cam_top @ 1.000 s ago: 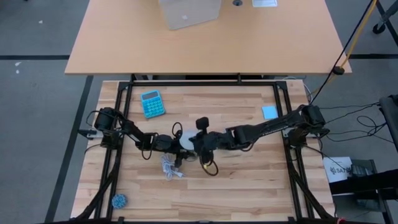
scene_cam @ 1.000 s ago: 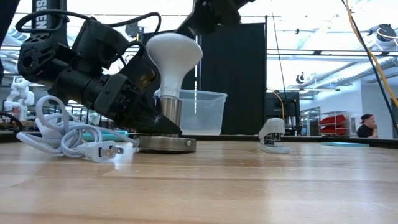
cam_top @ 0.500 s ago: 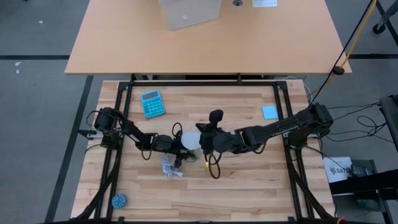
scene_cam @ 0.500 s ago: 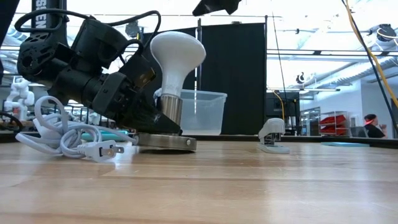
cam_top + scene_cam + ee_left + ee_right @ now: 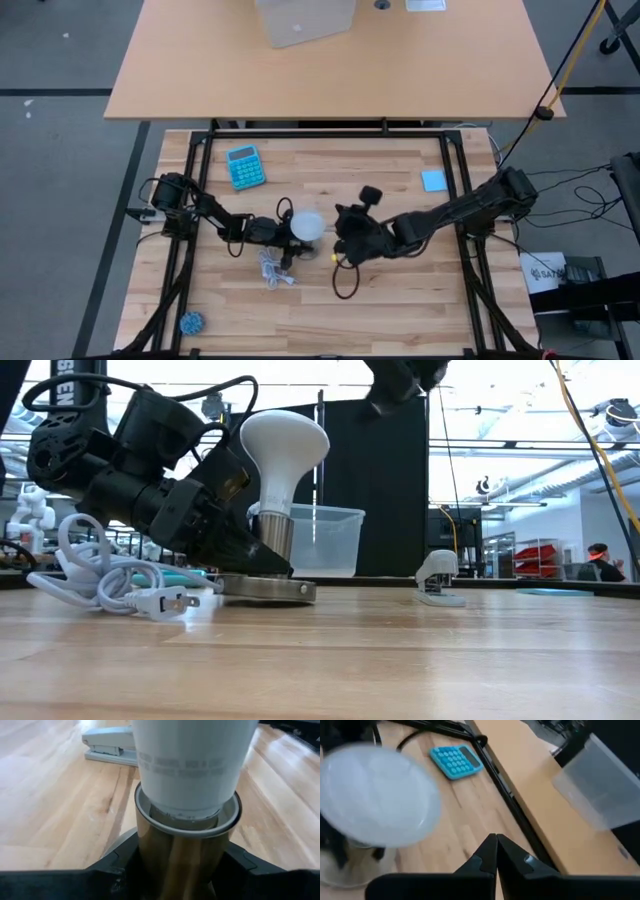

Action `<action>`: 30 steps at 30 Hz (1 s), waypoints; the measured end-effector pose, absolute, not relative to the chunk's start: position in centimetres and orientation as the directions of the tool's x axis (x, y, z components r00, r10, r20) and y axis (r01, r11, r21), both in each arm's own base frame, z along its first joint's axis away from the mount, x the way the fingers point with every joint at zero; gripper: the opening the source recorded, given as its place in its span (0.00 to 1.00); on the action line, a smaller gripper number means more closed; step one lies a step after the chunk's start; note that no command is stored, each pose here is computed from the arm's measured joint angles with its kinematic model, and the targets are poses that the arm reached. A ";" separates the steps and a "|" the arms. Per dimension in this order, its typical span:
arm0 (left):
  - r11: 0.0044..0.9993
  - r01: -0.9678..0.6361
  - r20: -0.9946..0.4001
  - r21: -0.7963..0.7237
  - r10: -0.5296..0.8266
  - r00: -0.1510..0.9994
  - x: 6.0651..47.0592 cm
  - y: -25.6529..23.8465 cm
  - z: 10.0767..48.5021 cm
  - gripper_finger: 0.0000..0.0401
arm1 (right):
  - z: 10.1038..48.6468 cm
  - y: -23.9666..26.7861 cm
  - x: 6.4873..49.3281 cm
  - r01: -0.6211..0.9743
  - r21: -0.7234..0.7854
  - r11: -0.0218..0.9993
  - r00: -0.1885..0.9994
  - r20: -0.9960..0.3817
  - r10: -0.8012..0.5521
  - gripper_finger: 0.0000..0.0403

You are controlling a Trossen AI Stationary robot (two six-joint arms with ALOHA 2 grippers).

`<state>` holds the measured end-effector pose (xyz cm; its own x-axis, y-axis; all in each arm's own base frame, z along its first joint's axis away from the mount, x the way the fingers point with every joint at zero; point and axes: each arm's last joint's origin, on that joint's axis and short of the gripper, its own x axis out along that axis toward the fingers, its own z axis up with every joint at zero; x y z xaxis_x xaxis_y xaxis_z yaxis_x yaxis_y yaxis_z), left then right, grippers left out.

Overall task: Screw lightbulb
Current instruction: Remove the light bulb from the lamp

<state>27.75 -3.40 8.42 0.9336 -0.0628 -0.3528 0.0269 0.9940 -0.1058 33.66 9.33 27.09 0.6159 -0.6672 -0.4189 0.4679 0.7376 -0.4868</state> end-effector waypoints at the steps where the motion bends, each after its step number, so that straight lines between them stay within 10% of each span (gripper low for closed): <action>1: 0.995 0.023 -0.353 -0.092 -0.054 0.934 27.7 -3.5 8.4 0.44 | 26.4 9.5 33.4 0.478 -0.483 0.734 0.609 -0.420 -0.673 0.00; 15: 0.995 -0.096 -0.301 0.009 0.094 0.949 27.8 -3.6 8.9 0.44 | 17.9 10.1 30.9 0.601 -0.102 0.793 0.741 -0.301 -0.600 0.00; 30: 0.988 -0.153 -0.299 -0.005 0.145 0.943 28.1 -1.3 8.9 0.51 | 14.8 9.5 30.7 0.575 -0.075 0.814 0.782 -0.239 -0.575 0.00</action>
<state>28.12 -1.30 8.93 0.9433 0.1445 -0.2989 -0.1529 0.9882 -0.0047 30.74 9.47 14.78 0.7825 -0.5748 -0.2395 0.5753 0.8145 -0.0754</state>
